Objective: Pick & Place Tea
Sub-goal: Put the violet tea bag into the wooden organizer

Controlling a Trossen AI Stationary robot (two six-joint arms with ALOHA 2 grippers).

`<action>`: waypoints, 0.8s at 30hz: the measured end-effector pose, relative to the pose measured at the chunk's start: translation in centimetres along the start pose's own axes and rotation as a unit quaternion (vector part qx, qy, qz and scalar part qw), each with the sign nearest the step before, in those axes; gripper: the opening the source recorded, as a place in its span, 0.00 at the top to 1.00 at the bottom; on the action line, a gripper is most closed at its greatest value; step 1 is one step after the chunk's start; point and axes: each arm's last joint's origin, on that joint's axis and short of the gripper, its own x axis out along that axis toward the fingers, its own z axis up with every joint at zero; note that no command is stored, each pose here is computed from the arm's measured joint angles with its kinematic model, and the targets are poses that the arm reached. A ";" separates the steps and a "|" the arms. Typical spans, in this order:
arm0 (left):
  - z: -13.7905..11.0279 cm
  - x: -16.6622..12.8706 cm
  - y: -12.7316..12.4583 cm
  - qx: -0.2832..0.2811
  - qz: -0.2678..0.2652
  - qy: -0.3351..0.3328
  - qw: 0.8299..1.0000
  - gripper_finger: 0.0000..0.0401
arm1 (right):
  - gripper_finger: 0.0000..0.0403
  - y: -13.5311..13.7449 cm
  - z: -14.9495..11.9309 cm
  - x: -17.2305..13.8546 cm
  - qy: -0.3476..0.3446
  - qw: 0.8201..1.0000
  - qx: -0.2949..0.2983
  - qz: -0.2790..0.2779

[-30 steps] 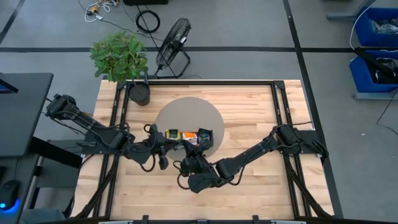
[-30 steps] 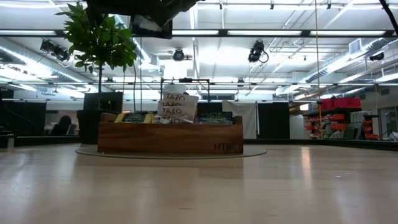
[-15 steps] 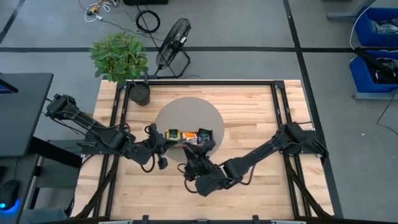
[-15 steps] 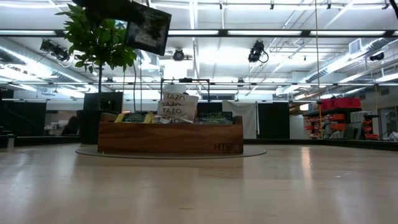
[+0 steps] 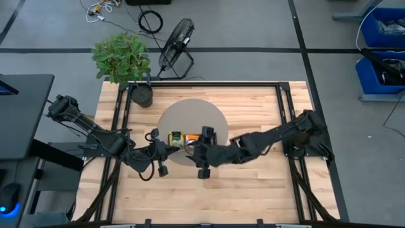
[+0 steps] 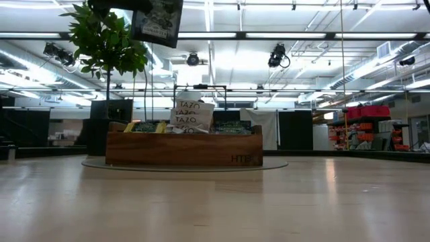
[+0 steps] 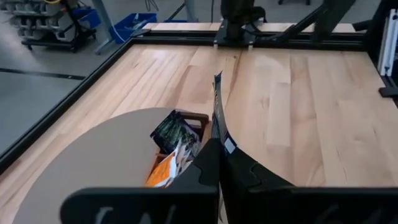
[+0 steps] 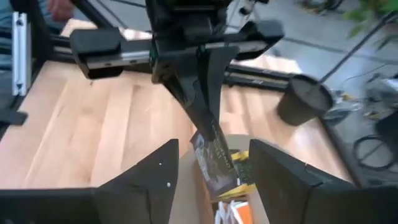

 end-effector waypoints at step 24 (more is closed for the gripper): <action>0.4 -0.2 -0.3 0.006 -0.006 -0.020 1.000 1.00 | 0.54 -4.1 -0.7 2.2 0.044 0.995 0.039 0.080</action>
